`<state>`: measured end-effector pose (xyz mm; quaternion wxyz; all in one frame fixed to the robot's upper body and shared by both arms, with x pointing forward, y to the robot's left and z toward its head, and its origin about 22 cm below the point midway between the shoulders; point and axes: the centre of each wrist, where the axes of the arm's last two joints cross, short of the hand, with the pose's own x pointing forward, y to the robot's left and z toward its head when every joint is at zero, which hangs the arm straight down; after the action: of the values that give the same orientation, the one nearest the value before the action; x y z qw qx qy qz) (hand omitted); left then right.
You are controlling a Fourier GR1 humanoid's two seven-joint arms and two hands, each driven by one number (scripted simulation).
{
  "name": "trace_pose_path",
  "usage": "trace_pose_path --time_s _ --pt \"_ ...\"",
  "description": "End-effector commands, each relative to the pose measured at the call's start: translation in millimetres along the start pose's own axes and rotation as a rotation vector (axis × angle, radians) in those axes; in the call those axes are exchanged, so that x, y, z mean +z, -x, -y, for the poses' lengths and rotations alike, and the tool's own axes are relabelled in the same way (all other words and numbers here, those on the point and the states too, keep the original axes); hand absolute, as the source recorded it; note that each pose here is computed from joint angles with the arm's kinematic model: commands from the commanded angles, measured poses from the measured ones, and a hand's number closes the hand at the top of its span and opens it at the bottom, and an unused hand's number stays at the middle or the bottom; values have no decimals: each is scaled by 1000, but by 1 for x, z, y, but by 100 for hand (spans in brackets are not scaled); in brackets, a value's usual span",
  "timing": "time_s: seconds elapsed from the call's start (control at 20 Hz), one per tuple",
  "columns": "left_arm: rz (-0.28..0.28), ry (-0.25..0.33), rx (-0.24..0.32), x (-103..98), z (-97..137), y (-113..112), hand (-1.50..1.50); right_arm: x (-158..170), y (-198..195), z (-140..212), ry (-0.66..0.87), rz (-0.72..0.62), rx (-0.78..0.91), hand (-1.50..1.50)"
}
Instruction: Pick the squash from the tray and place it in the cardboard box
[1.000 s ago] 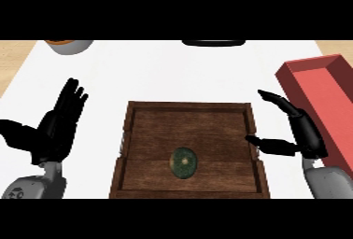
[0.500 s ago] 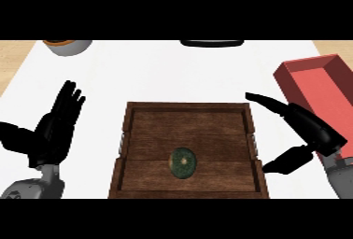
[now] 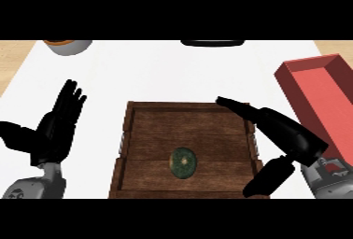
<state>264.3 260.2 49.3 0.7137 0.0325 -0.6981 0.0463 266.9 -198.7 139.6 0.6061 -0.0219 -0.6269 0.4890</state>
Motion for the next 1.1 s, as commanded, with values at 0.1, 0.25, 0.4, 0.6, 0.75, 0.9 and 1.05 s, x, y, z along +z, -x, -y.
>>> trace_pose_path --time_s 0.1,0.25,0.4,0.6,0.75,0.9,1.05 --pt "11 -6 -1 0 -2 -4 0 -7 -22 -23 -17 -47 33 -150" --pt "0 -18 2 -4 -4 -14 0 -13 -35 -32 -1 -83 53 -150" --pt "17 4 2 -7 22 -6 0 -32 -17 -53 -34 -98 8 -150" --pt "-4 5 5 -16 -19 7 0 -28 -17 -47 -57 -95 20 -150" --pt "4 -4 6 -2 -2 -10 0 -42 -6 -74 -35 -104 6 -150" --pt "-4 -6 29 5 8 0 0 -34 -17 -68 0 -99 13 -150" --pt "2 1 2 -8 13 10 0 -25 -22 -78 11 -101 8 -150"
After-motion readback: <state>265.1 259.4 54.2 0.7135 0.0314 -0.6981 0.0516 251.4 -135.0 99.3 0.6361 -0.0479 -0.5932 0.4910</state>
